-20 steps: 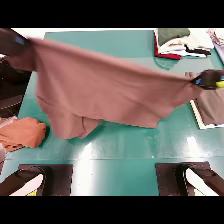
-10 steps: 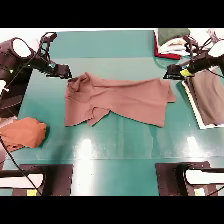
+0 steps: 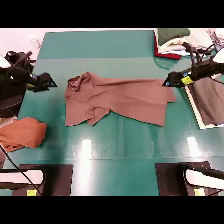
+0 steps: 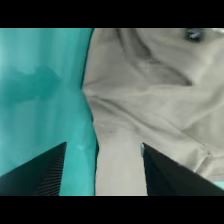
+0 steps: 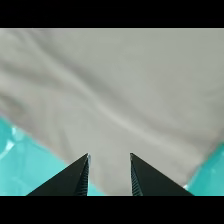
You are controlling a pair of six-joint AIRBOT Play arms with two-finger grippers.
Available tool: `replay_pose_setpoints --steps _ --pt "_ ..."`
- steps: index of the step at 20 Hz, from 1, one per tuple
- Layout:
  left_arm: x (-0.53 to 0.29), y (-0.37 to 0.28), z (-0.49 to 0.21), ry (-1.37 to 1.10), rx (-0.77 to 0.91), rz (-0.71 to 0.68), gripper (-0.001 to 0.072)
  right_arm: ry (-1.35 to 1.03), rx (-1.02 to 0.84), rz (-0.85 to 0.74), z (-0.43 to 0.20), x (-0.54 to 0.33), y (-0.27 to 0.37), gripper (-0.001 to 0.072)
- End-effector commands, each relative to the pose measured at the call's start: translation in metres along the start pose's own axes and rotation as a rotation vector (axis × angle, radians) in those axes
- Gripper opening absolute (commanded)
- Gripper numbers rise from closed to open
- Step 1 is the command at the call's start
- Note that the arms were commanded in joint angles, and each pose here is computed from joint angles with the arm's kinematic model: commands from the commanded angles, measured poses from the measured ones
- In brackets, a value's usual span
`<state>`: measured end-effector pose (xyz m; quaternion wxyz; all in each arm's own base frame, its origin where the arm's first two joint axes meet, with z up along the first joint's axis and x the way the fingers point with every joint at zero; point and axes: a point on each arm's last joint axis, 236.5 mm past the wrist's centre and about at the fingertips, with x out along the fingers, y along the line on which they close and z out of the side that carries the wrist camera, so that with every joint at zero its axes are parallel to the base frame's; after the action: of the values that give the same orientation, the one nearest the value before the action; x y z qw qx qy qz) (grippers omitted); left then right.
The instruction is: Fold the shirts.
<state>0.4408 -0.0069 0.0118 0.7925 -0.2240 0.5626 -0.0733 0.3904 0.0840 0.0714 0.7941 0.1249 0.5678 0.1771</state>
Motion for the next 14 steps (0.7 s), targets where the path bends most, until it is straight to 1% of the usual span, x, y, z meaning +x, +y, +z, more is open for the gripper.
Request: replay_pose_setpoints --steps 1,4,6,13,14 --pt "0.034 0.02 -0.012 -0.038 -0.135 -0.054 0.0546 -0.005 -0.02 0.015 -0.017 0.006 0.013 0.0288" --pt "0.056 0.018 -0.017 -0.02 -0.186 -0.107 0.0547 0.011 -0.052 0.027 -0.021 0.012 0.026 0.0289" --pt "0.068 0.01 -0.018 -0.011 -0.177 -0.146 0.0547 0.008 -0.068 0.032 -0.021 0.014 0.032 0.0288" --pt "0.097 -0.021 -0.022 -0.008 -0.114 -0.143 0.054 0.019 -0.063 0.034 -0.024 0.015 0.035 0.0288" --pt "0.094 -0.025 -0.022 0.003 -0.104 -0.152 0.0341 0.037 -0.055 0.034 -0.028 0.014 0.032 0.0289"
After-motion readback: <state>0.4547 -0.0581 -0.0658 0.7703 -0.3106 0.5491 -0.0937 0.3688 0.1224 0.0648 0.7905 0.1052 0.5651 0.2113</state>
